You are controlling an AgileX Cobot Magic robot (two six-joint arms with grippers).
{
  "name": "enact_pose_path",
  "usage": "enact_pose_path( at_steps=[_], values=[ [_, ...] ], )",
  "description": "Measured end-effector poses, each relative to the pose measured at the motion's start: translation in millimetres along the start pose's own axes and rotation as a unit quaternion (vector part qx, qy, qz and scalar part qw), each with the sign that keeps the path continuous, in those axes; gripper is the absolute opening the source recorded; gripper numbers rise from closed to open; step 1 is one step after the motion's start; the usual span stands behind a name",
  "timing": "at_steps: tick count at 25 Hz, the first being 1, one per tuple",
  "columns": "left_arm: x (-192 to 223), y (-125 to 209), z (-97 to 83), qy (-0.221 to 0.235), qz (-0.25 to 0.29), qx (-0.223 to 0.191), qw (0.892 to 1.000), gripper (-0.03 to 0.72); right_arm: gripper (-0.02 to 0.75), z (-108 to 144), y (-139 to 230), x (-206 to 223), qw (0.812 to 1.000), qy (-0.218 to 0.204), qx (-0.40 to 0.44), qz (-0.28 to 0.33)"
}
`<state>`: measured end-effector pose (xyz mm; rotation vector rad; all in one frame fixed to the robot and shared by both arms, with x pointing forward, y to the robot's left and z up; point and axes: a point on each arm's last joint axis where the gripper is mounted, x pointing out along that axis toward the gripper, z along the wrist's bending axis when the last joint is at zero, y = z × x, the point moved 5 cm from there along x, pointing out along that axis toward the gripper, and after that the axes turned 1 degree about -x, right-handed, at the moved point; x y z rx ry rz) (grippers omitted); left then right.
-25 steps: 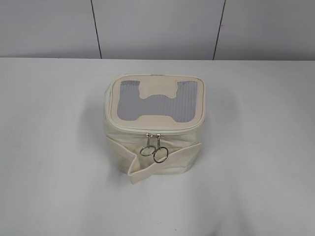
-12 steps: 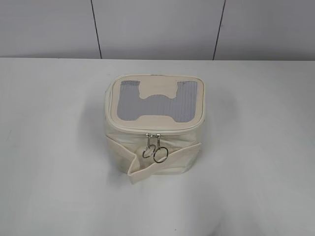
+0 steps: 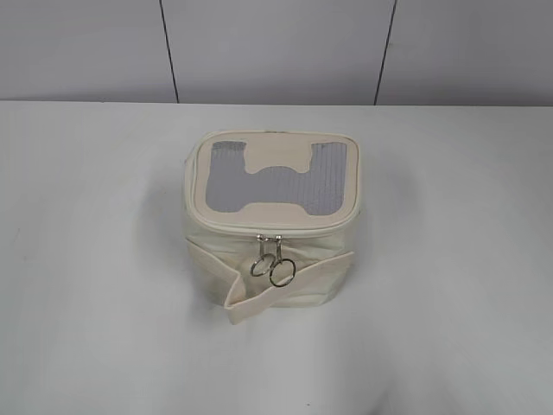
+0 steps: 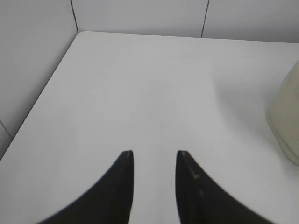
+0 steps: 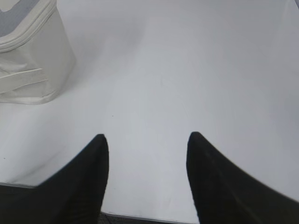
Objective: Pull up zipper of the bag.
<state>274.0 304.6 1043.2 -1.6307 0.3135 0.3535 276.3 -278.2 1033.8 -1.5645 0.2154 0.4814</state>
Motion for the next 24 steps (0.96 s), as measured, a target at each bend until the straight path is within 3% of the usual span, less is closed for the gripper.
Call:
enact_pose_path(
  at_steps=[24],
  values=[
    [0.0, 0.0, 0.0, 0.0, 0.0, 0.0, 1.0, 0.237, 0.427, 0.0, -0.1, 0.0, 1.0, 0.0, 0.0, 0.0]
  ],
)
